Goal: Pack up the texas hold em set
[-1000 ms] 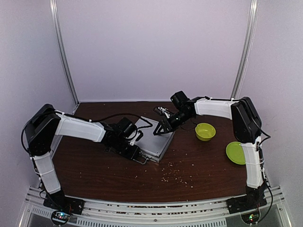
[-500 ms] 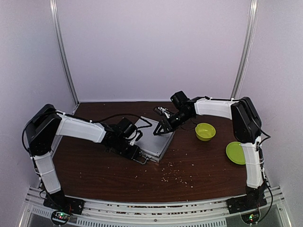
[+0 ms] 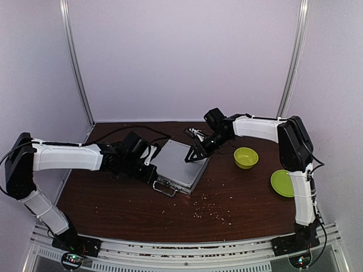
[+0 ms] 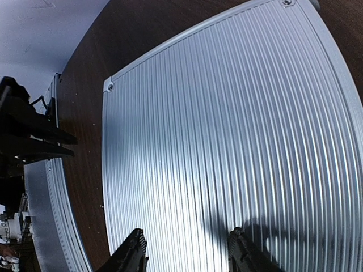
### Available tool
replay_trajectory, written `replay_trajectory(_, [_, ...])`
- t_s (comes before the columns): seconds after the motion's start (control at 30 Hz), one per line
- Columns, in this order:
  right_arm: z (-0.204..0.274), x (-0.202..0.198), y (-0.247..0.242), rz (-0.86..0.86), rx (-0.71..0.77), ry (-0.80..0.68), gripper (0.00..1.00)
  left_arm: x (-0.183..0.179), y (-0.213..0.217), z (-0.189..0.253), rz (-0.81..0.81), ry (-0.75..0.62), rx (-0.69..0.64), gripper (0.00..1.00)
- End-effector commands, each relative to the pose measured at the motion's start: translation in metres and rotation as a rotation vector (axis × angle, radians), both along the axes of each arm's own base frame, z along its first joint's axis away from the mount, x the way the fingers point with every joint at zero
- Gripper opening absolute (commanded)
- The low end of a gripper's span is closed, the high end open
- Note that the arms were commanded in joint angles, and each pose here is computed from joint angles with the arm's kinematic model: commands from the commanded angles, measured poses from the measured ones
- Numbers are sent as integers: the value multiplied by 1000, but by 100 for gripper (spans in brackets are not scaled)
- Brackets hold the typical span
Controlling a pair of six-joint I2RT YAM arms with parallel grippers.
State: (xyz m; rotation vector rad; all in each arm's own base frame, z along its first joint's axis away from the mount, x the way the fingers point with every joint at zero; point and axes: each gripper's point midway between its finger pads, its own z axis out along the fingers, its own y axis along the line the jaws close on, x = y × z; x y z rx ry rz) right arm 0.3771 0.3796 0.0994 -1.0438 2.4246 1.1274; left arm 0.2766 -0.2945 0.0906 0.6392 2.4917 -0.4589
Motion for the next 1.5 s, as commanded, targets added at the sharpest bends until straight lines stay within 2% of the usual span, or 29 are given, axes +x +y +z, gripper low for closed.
replay_trajectory(0.0, [29, 5, -28, -34, -90, -84, 50, 8, 22, 28, 30, -100, 82, 28])
replay_trajectory(0.1, [69, 15, -48, -66, -103, -201, 51, 23, 34, 57, 64, -167, 104, 45])
replay_trajectory(0.33, [189, 32, -123, -262, -57, -496, 53, 64, 83, 137, 197, -319, 123, 75])
replay_trajectory(0.47, [249, 24, -172, -398, -36, -673, 56, 84, 114, 173, 245, -378, 148, 86])
replay_trajectory(0.5, [255, 23, -181, -430, -39, -698, 58, 87, 120, 182, 254, -397, 164, 88])
replay_trajectory(0.7, [300, 3, -237, -672, -41, -822, 92, 106, 148, 239, 334, -533, 214, 97])
replay_trajectory(0.77, [313, -4, -250, -722, -68, -864, 100, 109, 157, 253, 367, -568, 232, 98])
replay_trajectory(0.93, [352, -20, -290, -907, -125, -975, 99, 114, 187, 269, 494, -606, 276, 98])
replay_trajectory(1.03, [353, -22, -302, -981, -140, -983, 100, 113, 195, 270, 526, -624, 285, 98])
replay_trajectory(1.17, [336, -20, -307, -988, -182, -969, 100, 112, 198, 268, 549, -637, 271, 98])
replay_trajectory(1.47, [318, -13, -305, -959, -158, -917, 100, 109, 201, 266, 568, -668, 248, 98])
